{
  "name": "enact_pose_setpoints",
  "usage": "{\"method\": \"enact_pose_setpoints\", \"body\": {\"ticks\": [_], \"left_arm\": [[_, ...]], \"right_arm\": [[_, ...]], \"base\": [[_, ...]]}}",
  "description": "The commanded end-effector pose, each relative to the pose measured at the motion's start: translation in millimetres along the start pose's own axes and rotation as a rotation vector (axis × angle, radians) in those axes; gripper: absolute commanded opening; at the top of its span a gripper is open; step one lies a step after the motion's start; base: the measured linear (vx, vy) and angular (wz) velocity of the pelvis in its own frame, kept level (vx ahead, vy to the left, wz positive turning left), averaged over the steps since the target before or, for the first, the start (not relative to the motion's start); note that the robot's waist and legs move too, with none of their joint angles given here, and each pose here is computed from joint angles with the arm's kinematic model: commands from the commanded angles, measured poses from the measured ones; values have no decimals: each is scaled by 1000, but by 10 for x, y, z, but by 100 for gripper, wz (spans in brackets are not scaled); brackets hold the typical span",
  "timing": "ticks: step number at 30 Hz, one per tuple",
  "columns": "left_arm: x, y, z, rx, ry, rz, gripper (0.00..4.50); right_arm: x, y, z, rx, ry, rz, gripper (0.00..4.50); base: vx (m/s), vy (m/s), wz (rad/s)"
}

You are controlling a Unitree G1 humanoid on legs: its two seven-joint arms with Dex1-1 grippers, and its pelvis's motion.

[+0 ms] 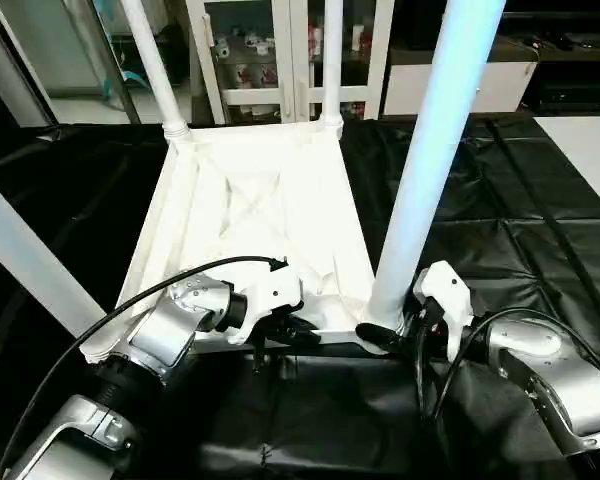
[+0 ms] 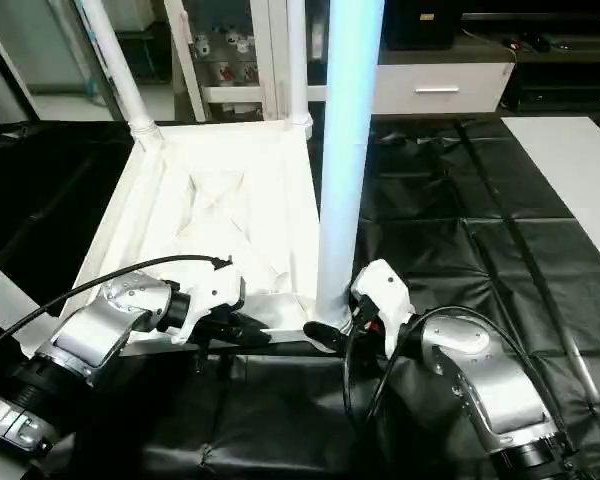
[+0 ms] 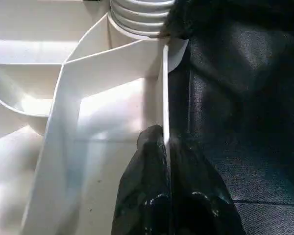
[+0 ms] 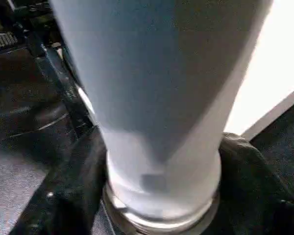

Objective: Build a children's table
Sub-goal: Rotate leg to tighten

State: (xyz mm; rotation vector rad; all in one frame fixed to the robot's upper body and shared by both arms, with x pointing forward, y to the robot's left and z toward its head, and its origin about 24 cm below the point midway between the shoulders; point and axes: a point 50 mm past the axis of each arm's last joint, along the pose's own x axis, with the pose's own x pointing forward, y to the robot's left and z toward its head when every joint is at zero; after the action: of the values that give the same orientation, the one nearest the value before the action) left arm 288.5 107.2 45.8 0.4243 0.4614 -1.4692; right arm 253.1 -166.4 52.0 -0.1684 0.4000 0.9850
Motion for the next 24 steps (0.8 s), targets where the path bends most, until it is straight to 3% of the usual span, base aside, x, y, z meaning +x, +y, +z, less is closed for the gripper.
{"method": "enact_pose_setpoints", "body": {"ticks": [1, 11, 17, 20, 21, 24], "left_arm": [[35, -83, 31, 19, -5, -78, 0], [38, -84, 4, 0, 1, -69, 0], [268, 56, -6, -95, 0, 91, 0], [401, 120, 31, -133, 0, 166, 0], [502, 180, 77, -178, -4, 239, 0], [589, 265, 127, -232, -2, 341, 0]], "right_arm": [[-28, -78, -23, -1, 26, -43, 290], [2, -86, -29, 14, 15, -64, 272], [298, -237, -42, 107, -28, -377, 272], [485, -246, -45, 151, -21, -466, 272], [632, -248, -41, 188, -10, -526, 271], [762, -275, -34, 226, 10, -612, 270]], "base": [[0, 0, 0], [0, 0, 0], [0, 0, 0], [0, 0, 0], [0, 0, 0], [0, 0, 0]]}}
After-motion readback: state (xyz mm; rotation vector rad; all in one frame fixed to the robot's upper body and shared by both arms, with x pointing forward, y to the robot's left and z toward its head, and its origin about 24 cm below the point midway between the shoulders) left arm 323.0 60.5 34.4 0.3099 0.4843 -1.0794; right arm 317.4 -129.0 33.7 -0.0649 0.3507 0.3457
